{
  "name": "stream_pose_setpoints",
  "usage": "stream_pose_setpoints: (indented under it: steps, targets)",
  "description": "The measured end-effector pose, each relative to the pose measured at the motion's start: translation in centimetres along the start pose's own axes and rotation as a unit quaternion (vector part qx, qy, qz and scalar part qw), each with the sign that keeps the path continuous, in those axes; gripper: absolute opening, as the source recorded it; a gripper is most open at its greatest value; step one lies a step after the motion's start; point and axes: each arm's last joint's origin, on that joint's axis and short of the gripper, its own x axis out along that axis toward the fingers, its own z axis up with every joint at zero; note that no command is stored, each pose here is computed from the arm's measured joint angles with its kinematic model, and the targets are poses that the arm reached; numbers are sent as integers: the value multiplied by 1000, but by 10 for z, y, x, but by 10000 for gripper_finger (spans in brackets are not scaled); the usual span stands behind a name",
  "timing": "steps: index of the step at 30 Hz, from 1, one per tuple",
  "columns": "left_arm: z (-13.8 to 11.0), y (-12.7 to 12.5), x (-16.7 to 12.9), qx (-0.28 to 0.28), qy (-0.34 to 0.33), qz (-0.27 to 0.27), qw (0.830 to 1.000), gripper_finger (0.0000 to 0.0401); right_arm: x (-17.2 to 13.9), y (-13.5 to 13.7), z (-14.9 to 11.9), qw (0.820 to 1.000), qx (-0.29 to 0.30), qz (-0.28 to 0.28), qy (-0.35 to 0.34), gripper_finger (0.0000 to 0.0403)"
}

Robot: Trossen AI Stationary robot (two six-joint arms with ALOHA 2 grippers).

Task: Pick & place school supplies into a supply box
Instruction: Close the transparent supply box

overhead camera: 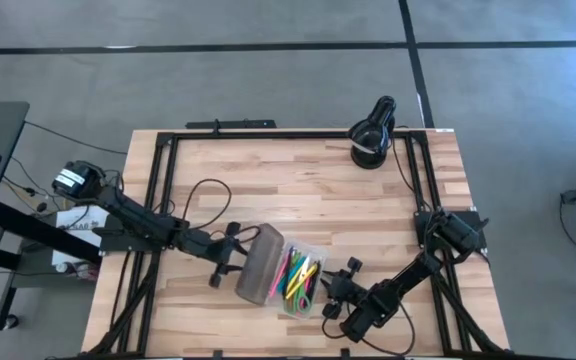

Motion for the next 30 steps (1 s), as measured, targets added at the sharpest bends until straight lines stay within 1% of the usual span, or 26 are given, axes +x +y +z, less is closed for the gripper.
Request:
stream_pose_setpoints:
  steps: [4,7,11,19,23,30]
  targets:
    - [11,-6,7,28,-11,-3,1000,153,2,-1,1,1000,1,-4,0,101]
    - [17,-8,18,43,-13,-4,999,153,5,-1,3,1000,-5,-4,-2,101]
    - [22,-10,39,65,2,-8,998,153,9,-2,6,1000,-16,-2,0,101]
    - [37,-16,77,110,-3,-15,994,153,10,-3,7,1000,-16,-5,1,101]
    - [44,-16,89,114,-10,-27,993,153,10,-3,7,1000,-16,-6,1,101]
    - [43,-12,98,110,-3,-22,994,153,7,-3,4,1000,-22,-12,-2,101]
